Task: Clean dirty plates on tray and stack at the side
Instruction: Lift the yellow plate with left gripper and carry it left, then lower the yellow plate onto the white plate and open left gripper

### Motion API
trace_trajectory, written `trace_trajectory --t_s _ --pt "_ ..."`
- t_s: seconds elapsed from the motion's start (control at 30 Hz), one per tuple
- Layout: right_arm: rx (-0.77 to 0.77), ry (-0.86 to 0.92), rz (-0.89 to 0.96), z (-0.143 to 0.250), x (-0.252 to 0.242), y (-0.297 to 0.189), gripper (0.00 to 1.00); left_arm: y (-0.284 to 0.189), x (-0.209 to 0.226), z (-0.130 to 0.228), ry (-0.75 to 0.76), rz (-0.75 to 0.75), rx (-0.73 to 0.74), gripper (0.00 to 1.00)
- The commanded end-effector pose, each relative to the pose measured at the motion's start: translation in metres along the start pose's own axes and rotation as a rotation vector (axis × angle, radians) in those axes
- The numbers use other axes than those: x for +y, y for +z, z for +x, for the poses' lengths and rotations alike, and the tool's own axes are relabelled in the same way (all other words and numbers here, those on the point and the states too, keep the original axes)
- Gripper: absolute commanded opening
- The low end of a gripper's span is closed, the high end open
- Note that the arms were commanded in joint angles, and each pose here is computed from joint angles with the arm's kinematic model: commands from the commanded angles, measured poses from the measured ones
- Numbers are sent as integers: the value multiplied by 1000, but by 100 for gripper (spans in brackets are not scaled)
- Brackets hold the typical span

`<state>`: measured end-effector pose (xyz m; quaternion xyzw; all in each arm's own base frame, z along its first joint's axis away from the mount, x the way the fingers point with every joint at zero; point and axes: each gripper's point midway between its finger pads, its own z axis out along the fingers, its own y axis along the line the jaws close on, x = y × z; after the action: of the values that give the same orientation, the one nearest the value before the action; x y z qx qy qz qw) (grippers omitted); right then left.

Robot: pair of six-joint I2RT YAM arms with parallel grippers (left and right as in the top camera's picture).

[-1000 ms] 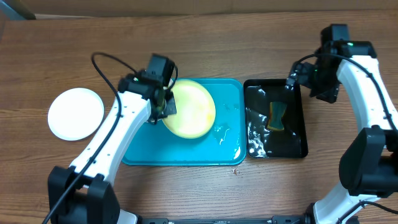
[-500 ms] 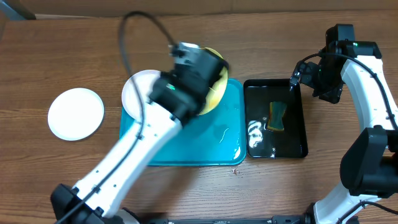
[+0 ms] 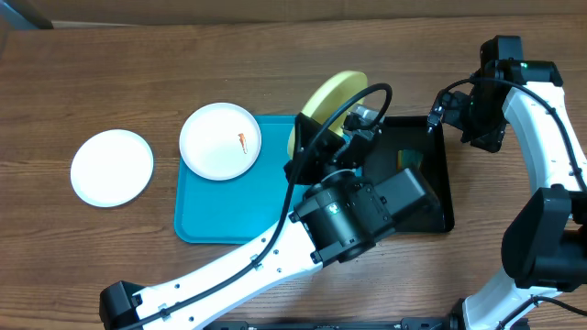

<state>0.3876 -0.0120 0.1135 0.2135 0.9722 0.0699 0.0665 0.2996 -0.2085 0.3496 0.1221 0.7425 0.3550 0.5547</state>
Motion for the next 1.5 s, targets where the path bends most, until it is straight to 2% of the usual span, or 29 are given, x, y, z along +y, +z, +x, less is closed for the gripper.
trace_trajectory --t_s 0.0,0.1,0.2,0.33,0.5,0.63,0.83,0.93,1.23,1.47 --pt "-24 -5 -14 -4 3 -8 100 13 30 -5 -71 -101 6 4" --pt "-24 -5 -14 -4 3 -8 100 37 17 13 -101 0 112 4" --pt "-24 -5 -14 -4 3 -8 100 69 -3 45 -154 179 293 4" --pt "-24 -5 -14 -4 3 -8 100 121 -1 98 -330 358 564 4" --pt "-24 -5 -14 -4 3 -8 100 173 52 174 -656 423 845 4" --pt "-24 -5 -14 -4 3 -8 100 192 119 241 -937 344 988 4" --pt "-24 -5 -14 -4 3 -8 100 193 208 326 -1222 102 1052 4" --pt "-24 -5 -14 -4 3 -8 100 189 229 362 -1299 -3 1064 4" --pt "-24 -5 -14 -4 3 -8 100 202 196 427 -1339 -60 1052 4" --pt "-24 -5 -14 -4 3 -8 100 209 189 442 -1333 -84 1012 4"
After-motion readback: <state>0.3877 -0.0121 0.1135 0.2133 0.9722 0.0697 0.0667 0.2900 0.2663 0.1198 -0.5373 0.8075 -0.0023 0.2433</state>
